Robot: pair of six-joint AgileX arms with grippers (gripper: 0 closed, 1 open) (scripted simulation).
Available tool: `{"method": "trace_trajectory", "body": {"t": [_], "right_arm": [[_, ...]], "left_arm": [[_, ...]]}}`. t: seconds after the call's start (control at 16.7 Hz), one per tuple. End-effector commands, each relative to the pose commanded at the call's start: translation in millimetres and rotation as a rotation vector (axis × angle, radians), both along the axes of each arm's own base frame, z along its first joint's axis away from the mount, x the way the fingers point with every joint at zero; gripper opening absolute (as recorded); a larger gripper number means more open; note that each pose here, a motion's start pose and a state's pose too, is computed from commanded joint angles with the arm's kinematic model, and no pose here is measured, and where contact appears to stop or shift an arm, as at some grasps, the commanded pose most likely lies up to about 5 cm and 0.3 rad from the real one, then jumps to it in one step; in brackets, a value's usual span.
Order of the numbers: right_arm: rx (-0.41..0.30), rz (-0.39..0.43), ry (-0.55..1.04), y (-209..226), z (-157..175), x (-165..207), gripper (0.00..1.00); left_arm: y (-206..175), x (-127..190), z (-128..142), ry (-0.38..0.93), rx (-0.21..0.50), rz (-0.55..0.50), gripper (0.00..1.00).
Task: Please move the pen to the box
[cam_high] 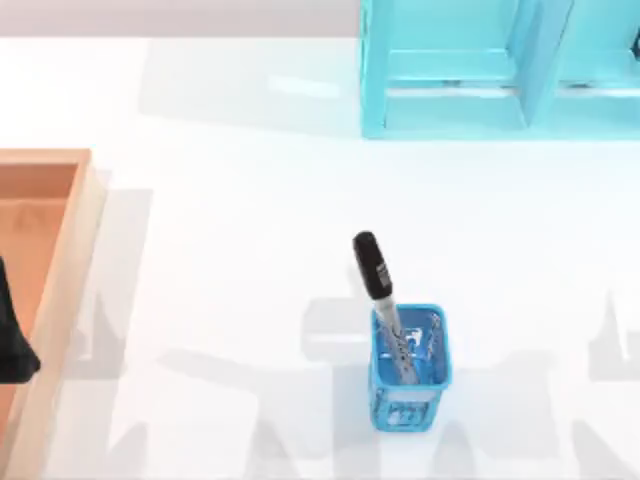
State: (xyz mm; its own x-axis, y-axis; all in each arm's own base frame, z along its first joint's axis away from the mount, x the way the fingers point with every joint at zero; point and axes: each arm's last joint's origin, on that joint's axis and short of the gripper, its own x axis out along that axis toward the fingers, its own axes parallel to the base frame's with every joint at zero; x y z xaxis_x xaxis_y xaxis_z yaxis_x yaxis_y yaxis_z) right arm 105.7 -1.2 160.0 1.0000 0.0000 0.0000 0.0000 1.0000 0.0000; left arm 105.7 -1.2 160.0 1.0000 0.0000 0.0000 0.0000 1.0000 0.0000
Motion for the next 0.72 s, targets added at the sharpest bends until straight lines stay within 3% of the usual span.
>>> {"method": "trace_trajectory", "body": {"t": [0.3,0.72], "right_arm": [[0.000,0.000,0.000,0,0,0,1.00],[0.000,0.000,0.000,0,0,0,1.00]], "left_arm": [[-5,3,3,-0.002,-0.028,-0.034,1.00],[-47,29,7,0.070,-0.195,-0.252,1.00]]}}
